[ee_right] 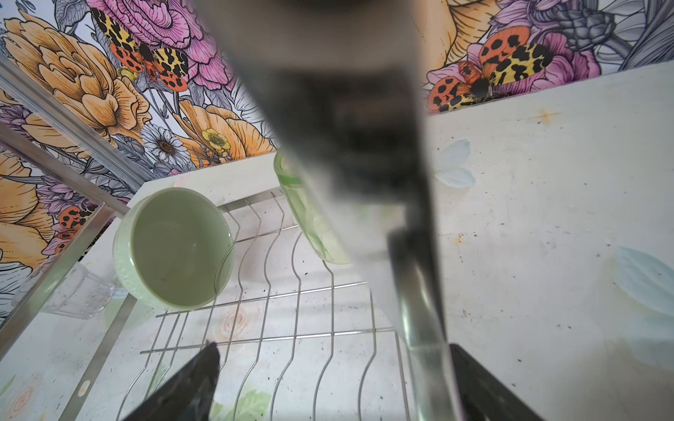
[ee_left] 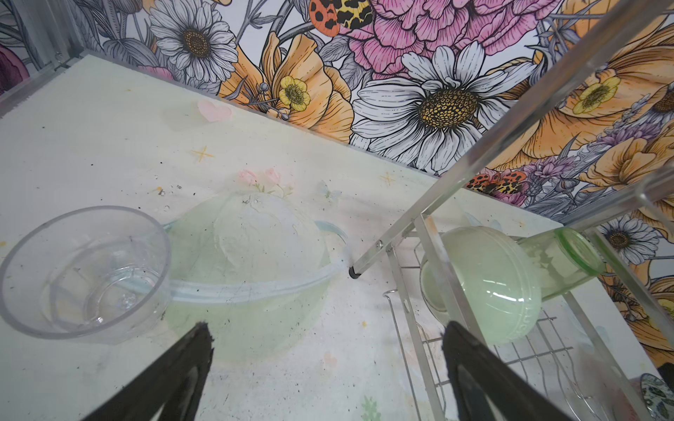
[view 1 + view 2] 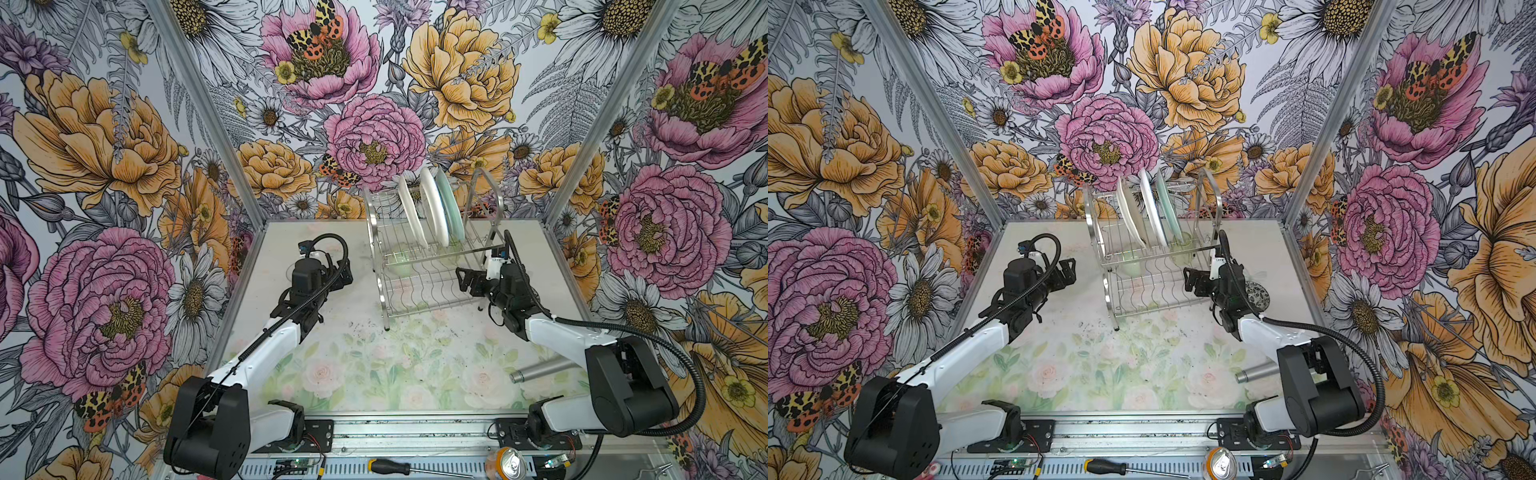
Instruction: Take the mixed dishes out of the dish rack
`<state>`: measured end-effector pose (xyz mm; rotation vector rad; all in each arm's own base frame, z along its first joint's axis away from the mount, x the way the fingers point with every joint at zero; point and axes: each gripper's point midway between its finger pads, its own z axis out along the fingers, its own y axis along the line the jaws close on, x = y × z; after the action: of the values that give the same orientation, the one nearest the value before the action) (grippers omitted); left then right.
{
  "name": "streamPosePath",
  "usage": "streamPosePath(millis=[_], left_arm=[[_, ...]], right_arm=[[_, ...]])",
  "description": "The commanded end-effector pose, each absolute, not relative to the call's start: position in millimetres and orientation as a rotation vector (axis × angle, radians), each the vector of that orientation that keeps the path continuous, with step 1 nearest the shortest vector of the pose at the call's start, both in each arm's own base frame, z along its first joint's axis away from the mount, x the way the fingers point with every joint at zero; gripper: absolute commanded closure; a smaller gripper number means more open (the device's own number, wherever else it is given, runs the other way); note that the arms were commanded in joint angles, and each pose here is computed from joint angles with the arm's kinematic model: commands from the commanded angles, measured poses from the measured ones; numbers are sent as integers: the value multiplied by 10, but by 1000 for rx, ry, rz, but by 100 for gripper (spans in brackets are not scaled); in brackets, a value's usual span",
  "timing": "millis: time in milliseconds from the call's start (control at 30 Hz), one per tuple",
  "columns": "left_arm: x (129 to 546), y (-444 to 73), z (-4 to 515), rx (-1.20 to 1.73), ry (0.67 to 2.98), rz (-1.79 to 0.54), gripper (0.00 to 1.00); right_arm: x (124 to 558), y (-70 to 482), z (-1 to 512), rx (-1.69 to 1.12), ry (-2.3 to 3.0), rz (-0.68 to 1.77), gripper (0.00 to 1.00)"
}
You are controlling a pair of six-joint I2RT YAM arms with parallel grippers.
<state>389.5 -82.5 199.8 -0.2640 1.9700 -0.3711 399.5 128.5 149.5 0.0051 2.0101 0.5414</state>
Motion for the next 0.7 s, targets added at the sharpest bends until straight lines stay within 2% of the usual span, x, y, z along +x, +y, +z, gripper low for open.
streamPosePath(millis=[0,667], left_arm=[[3852,-877,2067,-257,1948,-412,1],[3834,-899,2087,-265,1937,-444,1]], right_arm=[[4021,1513,1706,-46,1951,618,4],[3508,1328,1642,-24,1969,597,4]])
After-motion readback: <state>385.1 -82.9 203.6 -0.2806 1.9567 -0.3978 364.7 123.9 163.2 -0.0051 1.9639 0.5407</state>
